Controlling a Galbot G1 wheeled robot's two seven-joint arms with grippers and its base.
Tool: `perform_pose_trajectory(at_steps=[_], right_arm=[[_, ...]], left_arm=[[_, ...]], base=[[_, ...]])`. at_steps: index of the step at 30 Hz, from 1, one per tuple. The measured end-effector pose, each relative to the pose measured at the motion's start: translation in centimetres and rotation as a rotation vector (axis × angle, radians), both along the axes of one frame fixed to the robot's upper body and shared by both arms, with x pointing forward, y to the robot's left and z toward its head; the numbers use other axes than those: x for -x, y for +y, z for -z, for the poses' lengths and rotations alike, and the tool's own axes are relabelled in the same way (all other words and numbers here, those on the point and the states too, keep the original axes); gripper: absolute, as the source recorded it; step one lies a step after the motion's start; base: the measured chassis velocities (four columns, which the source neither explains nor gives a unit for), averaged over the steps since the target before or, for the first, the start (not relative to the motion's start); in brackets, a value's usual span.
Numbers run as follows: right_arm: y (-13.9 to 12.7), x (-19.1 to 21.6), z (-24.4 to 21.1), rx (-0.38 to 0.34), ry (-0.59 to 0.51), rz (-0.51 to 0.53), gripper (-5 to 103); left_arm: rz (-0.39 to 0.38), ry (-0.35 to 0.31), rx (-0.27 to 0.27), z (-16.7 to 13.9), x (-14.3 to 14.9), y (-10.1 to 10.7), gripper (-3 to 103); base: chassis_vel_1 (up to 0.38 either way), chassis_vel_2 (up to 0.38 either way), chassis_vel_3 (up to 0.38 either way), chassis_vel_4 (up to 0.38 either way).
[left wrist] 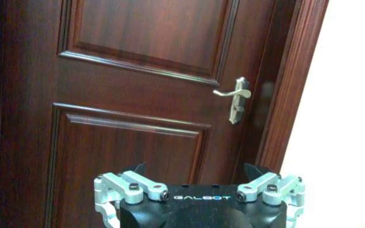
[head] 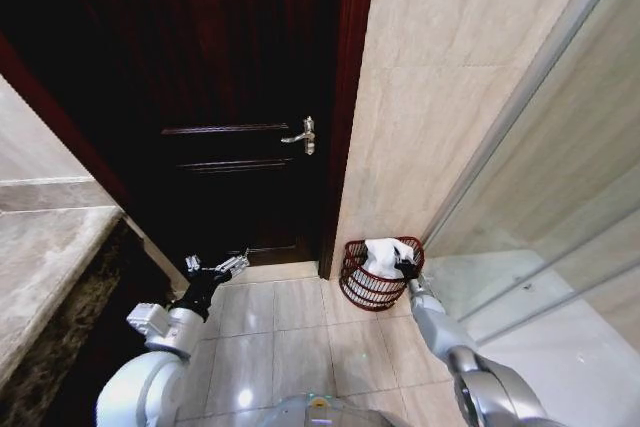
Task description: Discard the used towel into the hamper.
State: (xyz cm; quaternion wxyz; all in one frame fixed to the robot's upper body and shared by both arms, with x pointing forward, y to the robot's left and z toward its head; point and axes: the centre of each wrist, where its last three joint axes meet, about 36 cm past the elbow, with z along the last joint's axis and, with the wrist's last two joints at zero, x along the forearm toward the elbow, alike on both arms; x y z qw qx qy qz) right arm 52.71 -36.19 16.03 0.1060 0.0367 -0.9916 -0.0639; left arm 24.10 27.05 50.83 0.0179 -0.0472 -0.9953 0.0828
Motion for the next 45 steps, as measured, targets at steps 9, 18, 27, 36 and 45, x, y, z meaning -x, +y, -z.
perform_pose_trajectory(at_steps=[9,18,27,36,45], right_arm=[[0.0,-1.9,-1.5,0.009,0.191,-0.077,7],[0.7,-5.1,-3.9,0.071,0.375,-0.162,7],[2.7,-5.8,-3.8,0.113,0.439,-0.192,7],[2.5,-5.7,-4.0,0.137,0.372,-0.216,30],[-0.4,-3.6,-3.3,0.242,0.399,-0.4,63]], left_arm=[[0.0,0.0,0.0,0.0,0.0,0.0,100],[0.0,0.0,0.0,0.0,0.0,0.0,100],[0.0,0.0,0.0,0.0,0.0,0.0,100],[0.0,0.0,0.0,0.0,0.0,0.0,100],[0.0,0.0,0.0,0.0,0.0,0.0,100]], base=[[0.0,0.0,0.0,0.0],[0.0,0.0,0.0,0.0],[0.0,0.0,0.0,0.0],[0.0,0.0,0.0,0.0],[0.0,0.0,0.0,0.0]])
